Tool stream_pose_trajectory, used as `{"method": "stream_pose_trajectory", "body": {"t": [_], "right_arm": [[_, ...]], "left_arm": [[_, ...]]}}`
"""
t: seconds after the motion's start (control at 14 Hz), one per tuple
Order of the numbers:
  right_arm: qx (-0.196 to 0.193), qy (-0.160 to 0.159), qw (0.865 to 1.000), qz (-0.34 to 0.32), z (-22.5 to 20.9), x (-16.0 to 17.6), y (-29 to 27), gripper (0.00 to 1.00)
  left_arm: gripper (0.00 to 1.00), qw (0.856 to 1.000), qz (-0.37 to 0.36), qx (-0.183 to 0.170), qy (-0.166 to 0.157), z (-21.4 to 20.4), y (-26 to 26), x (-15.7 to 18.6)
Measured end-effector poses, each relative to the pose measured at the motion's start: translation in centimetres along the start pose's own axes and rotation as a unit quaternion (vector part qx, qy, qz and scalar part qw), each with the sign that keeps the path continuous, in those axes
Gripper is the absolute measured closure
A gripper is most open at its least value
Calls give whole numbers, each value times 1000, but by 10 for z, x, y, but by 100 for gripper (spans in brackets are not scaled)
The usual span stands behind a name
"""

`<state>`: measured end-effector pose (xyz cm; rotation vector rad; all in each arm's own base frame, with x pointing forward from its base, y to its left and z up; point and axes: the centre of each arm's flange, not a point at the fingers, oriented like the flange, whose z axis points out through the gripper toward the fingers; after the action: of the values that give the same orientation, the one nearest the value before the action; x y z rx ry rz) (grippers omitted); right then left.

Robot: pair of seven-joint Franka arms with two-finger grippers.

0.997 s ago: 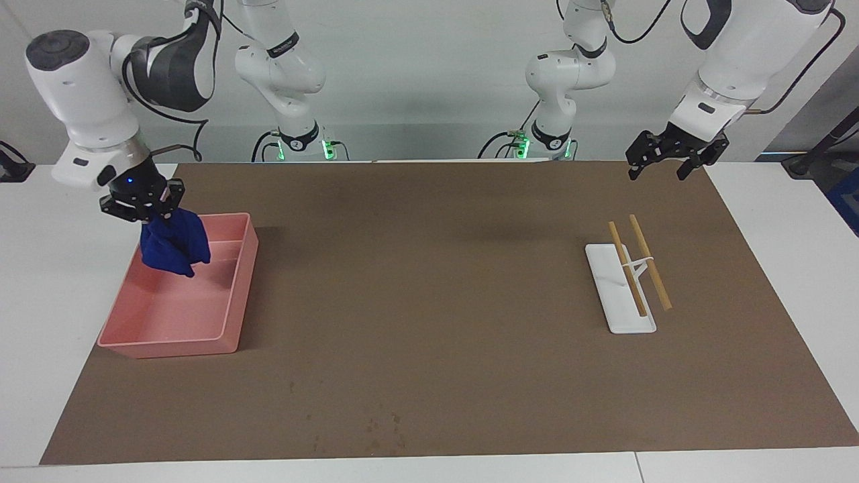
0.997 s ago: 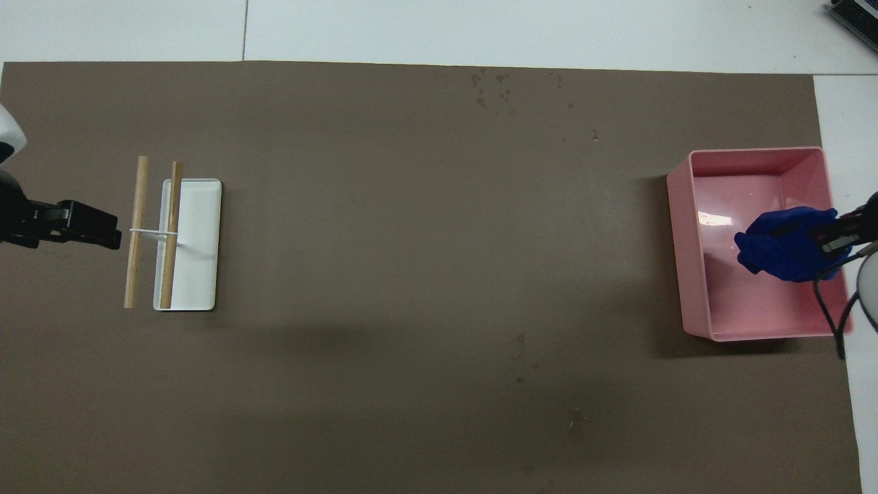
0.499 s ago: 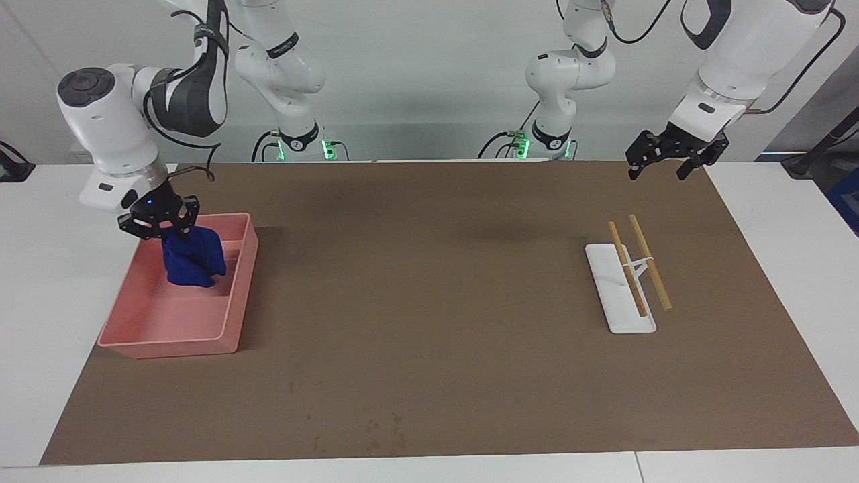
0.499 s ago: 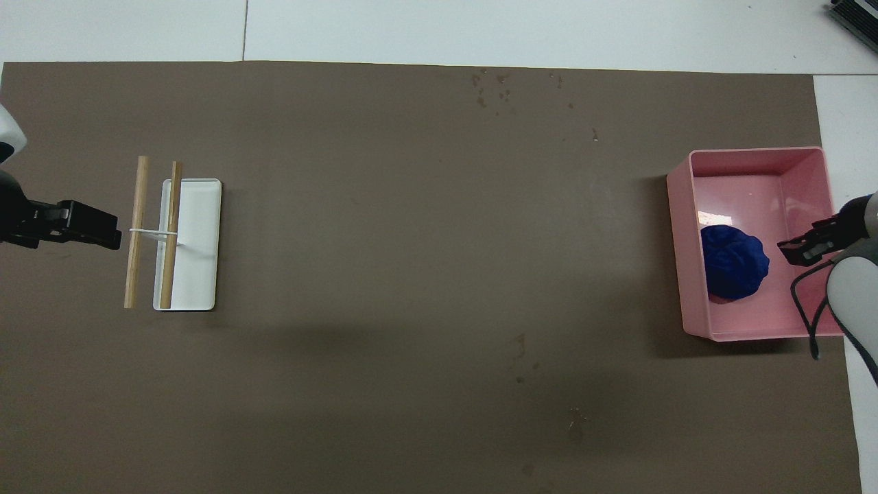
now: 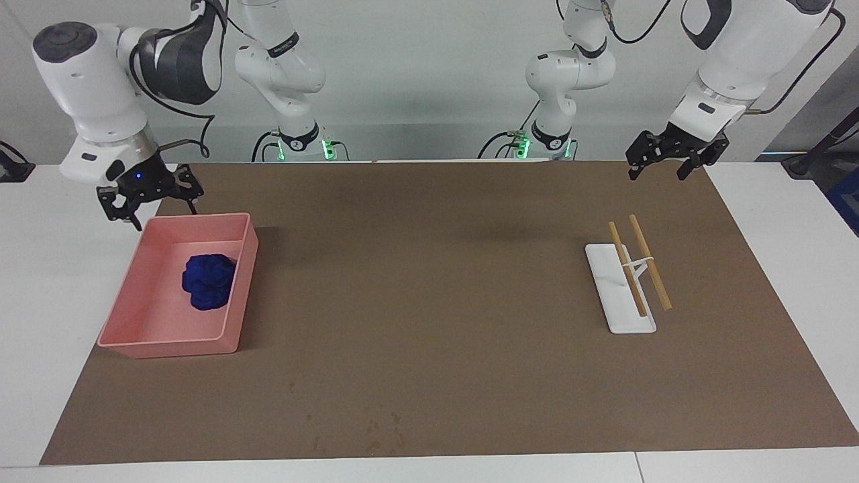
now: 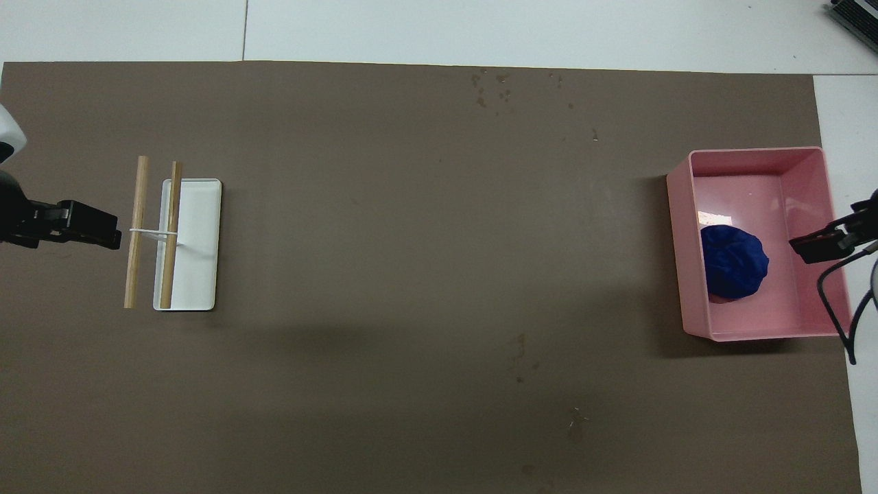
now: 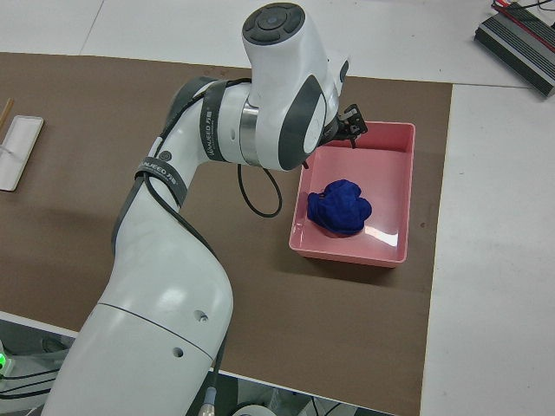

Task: Wipe water with towel using both arms

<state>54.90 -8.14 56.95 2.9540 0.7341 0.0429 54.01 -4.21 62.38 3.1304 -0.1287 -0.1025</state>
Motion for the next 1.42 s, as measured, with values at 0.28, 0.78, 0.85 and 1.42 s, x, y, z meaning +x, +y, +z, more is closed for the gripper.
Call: {"method": "stream_pose_trajectory", "body": {"t": [0.28,0.78,0.85,1.42], "right_arm": [[32,7,999,38,-60,3,-32,0],[32,1,996,82,-72,16,-66,0],[33,0,996,85,-71,14,-64,0],[45,1,996,82,-73,12,-66,0]], "left_arm": [[0,1000,0,0,0,0,0,0],[0,1000,0,0,0,0,0,0],[0,1000,0,0,0,0,0,0],[0,1000,0,0,0,0,0,0]]}}
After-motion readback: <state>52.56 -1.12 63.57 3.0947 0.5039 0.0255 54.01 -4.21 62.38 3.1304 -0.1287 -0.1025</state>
